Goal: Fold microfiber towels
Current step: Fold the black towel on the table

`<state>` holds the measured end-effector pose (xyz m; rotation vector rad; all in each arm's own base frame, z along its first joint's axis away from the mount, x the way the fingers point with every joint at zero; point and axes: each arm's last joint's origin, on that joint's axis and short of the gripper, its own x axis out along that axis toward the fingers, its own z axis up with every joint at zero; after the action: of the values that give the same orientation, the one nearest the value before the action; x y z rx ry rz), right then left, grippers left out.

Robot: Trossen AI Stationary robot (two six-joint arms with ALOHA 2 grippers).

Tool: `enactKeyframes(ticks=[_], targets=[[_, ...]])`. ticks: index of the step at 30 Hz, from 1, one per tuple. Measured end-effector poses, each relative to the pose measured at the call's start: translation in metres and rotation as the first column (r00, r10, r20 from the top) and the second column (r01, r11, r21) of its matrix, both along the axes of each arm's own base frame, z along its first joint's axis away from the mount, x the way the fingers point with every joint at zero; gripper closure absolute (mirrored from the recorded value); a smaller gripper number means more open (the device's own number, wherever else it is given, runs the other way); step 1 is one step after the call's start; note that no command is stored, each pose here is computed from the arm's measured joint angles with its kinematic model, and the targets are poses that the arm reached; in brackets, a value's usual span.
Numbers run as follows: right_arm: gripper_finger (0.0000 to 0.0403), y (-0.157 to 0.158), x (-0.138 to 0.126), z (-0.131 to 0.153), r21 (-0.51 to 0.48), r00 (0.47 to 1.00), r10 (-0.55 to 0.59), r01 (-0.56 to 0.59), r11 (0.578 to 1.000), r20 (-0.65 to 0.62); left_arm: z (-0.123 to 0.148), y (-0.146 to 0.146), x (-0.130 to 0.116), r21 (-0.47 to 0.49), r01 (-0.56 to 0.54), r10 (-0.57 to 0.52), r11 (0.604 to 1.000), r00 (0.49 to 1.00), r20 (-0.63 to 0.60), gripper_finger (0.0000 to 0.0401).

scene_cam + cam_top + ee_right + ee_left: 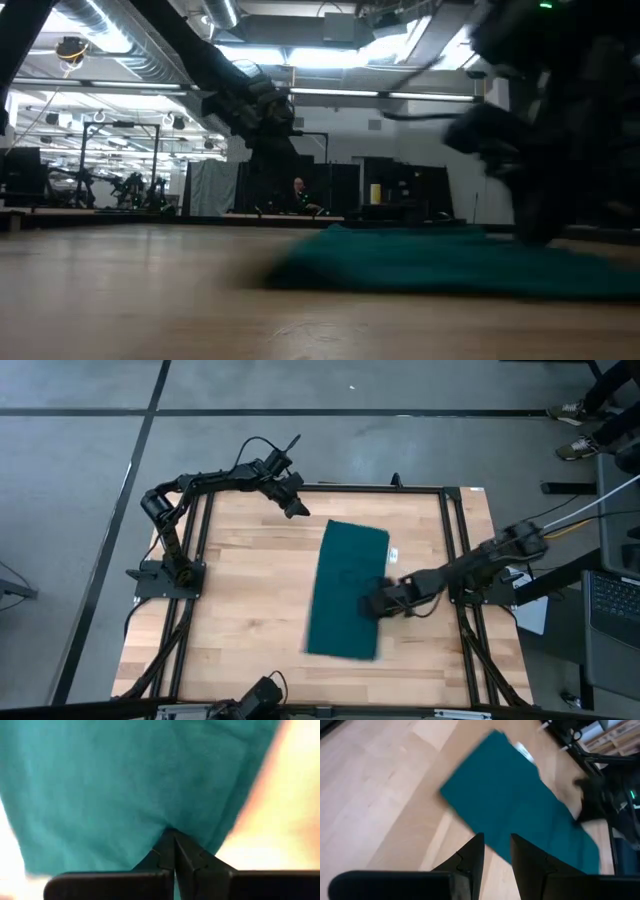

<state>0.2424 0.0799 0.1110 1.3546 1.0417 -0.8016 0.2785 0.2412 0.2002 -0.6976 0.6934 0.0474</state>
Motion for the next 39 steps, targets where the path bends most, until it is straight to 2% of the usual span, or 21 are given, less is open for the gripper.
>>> enactKeyframes(ticks=[2, 5, 8, 10, 14, 17, 21, 24, 26, 31, 35, 39], targets=[[0.0403, -0.005, -0.016, 0.008, -0.112, 0.997, -0.074, 0.07, 0.991, -0.035, 0.001, -0.001, 0.004, 0.011, 0.005, -0.005, 1.0, 1.0, 0.019, 0.0313], [0.0393, -0.011, -0.033, 0.022, -0.265, 0.992, -0.128, 0.122, 0.957, -0.005, 0.007, -0.001, 0.009, 0.009, 0.007, -0.007, 1.0, 0.998, 0.057, 0.0313], [0.0362, -0.016, -0.032, 0.049, -0.298, 0.973, -0.152, 0.198, 0.934, 0.173, 0.018, 0.002, 0.015, 0.073, -0.019, 0.014, 0.997, 0.998, 0.062, 0.0313], [0.0332, -0.023, -0.036, 0.059, -0.334, 0.967, -0.137, 0.204, 0.92, 0.215, 0.023, 0.005, 0.017, 0.127, -0.058, 0.052, 0.99, 0.997, 0.055, 0.0313], [0.0273, -0.035, -0.038, 0.083, -0.395, 0.929, -0.12, 0.263, 0.88, 0.351, 0.029, 0.014, 0.016, 0.149, -0.111, 0.1, 0.983, 0.992, 0.076, 0.0313], [0.025, -0.051, -0.043, 0.092, -0.474, 0.932, -0.103, 0.27, 0.838, 0.349, 0.025, 0.018, 0.014, 0.138, -0.129, 0.121, 0.982, 0.991, 0.062, 0.0313], [0.0256, -0.08, -0.044, 0.089, -0.512, 0.973, -0.05, 0.161, 0.844, 0.225, 0.005, 0.02, 0.02, 0.132, -0.143, 0.144, 0.981, 0.99, 0.002, 0.0313], [0.0277, -0.101, -0.04, 0.09, -0.526, 0.979, 0.006, 0.105, 0.844, 0.205, -0.017, 0.021, 0.03, 0.088, -0.164, 0.167, 0.983, 0.985, -0.033, 0.0313], [0.0291, -0.115, -0.038, 0.093, -0.544, 0.974, 0.037, 0.093, 0.834, 0.224, -0.029, 0.021, 0.036, 0.028, -0.179, 0.18, 0.983, 0.983, -0.045, 0.0311], [0.0311, -0.151, -0.037, 0.101, -0.572, 0.953, 0.103, 0.082, 0.816, 0.284, -0.04, 0.015, 0.052, 0.004, -0.184, 0.184, 0.983, 0.983, -0.002, 0.0298], [0.0312, -0.176, -0.044, 0.105, -0.602, 0.944, 0.127, 0.087, 0.794, 0.305, -0.043, 0.017, 0.06, -0.022, -0.213, 0.214, 0.977, 0.976, 0.039, 0.0284], [0.0303, -0.197, -0.049, 0.111, -0.609, 0.911, 0.163, 0.112, 0.785, 0.378, -0.062, 0.019, 0.061, -0.078, -0.247, 0.247, 0.966, 0.969, -0.01, 0.0274]])
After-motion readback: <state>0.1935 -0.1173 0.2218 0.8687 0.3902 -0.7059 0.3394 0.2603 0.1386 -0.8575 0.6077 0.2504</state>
